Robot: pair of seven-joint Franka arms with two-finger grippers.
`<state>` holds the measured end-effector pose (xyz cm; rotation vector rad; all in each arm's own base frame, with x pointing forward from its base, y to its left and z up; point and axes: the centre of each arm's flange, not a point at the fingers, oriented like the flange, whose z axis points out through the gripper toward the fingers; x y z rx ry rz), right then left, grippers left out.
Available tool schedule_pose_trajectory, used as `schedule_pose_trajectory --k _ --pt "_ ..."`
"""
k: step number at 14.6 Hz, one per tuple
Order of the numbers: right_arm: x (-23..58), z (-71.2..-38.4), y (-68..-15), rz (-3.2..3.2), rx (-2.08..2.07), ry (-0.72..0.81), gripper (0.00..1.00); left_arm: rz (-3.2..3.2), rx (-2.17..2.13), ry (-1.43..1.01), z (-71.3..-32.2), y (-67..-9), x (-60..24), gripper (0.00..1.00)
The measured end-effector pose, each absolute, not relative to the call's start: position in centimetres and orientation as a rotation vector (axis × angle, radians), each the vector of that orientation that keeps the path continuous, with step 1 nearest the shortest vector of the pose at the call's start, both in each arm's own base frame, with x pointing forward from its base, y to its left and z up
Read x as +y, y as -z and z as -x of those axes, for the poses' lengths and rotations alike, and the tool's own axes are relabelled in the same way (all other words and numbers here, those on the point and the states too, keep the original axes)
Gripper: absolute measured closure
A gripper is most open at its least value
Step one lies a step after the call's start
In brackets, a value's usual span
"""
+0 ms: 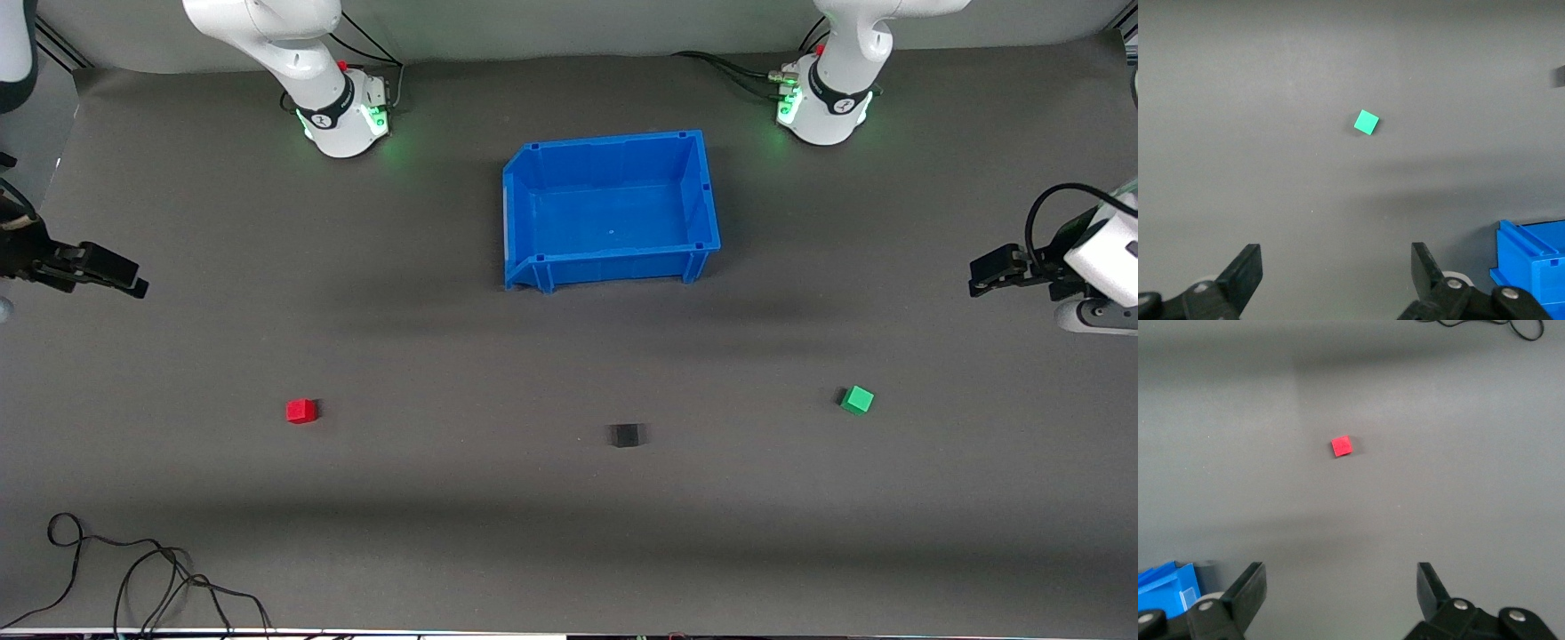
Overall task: Attach green and red cubes to black cube
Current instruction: 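Reach the right gripper to the red cube while the left gripper reaches the green cube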
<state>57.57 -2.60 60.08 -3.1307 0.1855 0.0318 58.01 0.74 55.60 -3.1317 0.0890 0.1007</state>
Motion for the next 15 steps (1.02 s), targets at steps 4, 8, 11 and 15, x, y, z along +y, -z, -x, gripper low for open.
schedule_pose_trajectory --k 4,8,11,15 --pt "-1.1 -59.5 -56.2 3.134 0.141 -0.108 0.00 3.115 -0.236 -0.159 -58.1 -53.6 2.3 0.00" --pt "0.5 -62.8 -49.1 3.139 0.099 -0.167 0.00 3.031 -0.592 -0.260 -59.5 -48.8 0.8 0.00" --pt "0.6 -64.8 -43.7 3.140 0.098 -0.201 0.00 2.924 -0.924 -0.248 -61.2 -45.3 0.3 0.00" --pt "0.3 -65.9 -35.8 3.145 0.106 -0.184 0.00 2.809 -1.245 -0.242 -63.0 -39.4 0.4 0.00"
